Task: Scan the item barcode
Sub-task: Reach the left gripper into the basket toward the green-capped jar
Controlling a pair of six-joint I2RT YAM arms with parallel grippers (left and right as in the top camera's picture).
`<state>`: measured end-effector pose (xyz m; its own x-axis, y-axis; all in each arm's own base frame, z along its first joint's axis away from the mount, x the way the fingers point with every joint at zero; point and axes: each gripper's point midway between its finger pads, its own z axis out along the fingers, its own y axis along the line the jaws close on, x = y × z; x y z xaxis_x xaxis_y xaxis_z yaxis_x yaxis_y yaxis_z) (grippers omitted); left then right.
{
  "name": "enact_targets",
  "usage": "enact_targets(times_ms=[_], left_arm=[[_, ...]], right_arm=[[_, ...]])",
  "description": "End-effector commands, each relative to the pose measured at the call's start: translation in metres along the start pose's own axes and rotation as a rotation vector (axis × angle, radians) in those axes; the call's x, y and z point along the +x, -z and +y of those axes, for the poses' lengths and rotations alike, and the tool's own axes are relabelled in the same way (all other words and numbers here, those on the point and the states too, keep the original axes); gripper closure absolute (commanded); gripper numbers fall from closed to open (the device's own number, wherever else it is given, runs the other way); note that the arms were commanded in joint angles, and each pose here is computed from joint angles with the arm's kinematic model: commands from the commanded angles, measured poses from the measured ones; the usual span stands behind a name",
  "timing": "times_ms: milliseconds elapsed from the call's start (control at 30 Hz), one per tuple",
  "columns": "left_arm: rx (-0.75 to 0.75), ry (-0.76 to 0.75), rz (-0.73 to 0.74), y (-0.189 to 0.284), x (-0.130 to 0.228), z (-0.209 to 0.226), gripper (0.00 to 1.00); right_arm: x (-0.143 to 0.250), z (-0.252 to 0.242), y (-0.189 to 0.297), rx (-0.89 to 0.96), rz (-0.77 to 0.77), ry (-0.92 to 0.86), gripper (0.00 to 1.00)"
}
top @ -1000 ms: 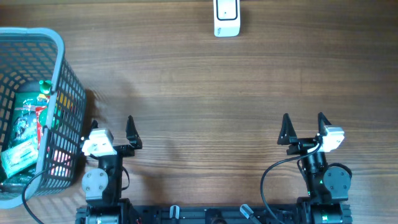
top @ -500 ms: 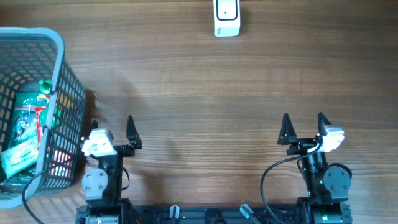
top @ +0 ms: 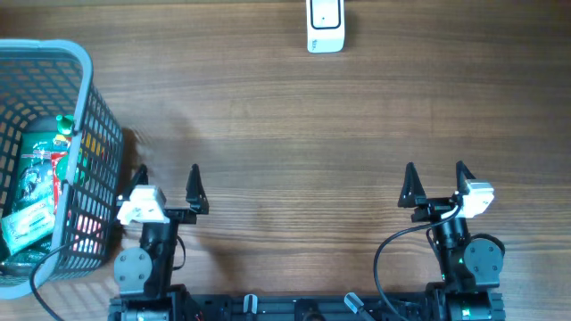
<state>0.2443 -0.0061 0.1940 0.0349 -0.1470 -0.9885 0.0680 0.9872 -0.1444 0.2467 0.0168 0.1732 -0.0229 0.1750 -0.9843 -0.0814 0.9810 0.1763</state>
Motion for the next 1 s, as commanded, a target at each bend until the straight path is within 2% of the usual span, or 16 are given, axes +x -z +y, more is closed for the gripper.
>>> enact_targets(times_ms=[0, 100, 233, 400, 467, 533, 567, 633, 700, 767, 900, 967], left_arm=[[0.056, 0.043, -0.104, 0.011, -0.056, -0.016, 0.00], [0.065, 0.034, -0.157, 0.023, -0.096, -0.023, 0.00], [0.064, 0.035, -0.154, 0.026, -0.133, -0.029, 0.00], [0.028, 0.043, -0.086, -0.003, -0.183, -0.029, 0.00], [-0.051, 0.054, -0.035, -0.021, -0.204, -0.018, 0.00], [-0.153, 0.063, 0.099, -0.044, -0.232, -0.006, 0.00], [-0.155, 0.067, 0.142, -0.049, -0.239, -0.007, 0.00], [-0.164, 0.075, 0.233, -0.056, -0.241, -0.008, 0.00], [-0.186, 0.087, 0.399, -0.057, -0.213, -0.004, 0.00], [-0.180, 0.097, 0.473, -0.060, -0.194, -0.004, 0.00], [-0.195, 0.100, 0.453, -0.080, -0.195, 0.001, 0.00], [-0.324, 0.153, 0.404, -0.082, -0.206, 0.020, 0.00]], right_arm=[[-0.001, 0.004, 0.001, -0.022, -0.006, 0.018, 0.00], [-0.001, 0.004, 0.001, -0.022, -0.006, 0.018, 0.00], [-0.001, 0.004, 0.001, -0.022, -0.006, 0.018, 0.00], [-0.001, 0.004, 0.001, -0.022, -0.006, 0.018, 0.00], [-0.001, 0.004, 0.001, -0.022, -0.006, 0.018, 0.00], [-0.001, 0.004, 0.001, -0.022, -0.006, 0.018, 0.00], [-0.001, 0.004, 0.001, -0.022, -0.006, 0.018, 0.00], [-0.001, 0.004, 0.001, -0.022, -0.006, 0.018, 0.00], [-0.001, 0.004, 0.001, -0.022, -0.006, 0.018, 0.00], [-0.001, 0.004, 0.001, -0.022, -0.006, 0.018, 0.00], [-0.001, 0.004, 0.001, -0.022, -0.006, 0.018, 0.00], [-0.001, 0.004, 0.001, -0.022, -0.006, 0.018, 0.00]])
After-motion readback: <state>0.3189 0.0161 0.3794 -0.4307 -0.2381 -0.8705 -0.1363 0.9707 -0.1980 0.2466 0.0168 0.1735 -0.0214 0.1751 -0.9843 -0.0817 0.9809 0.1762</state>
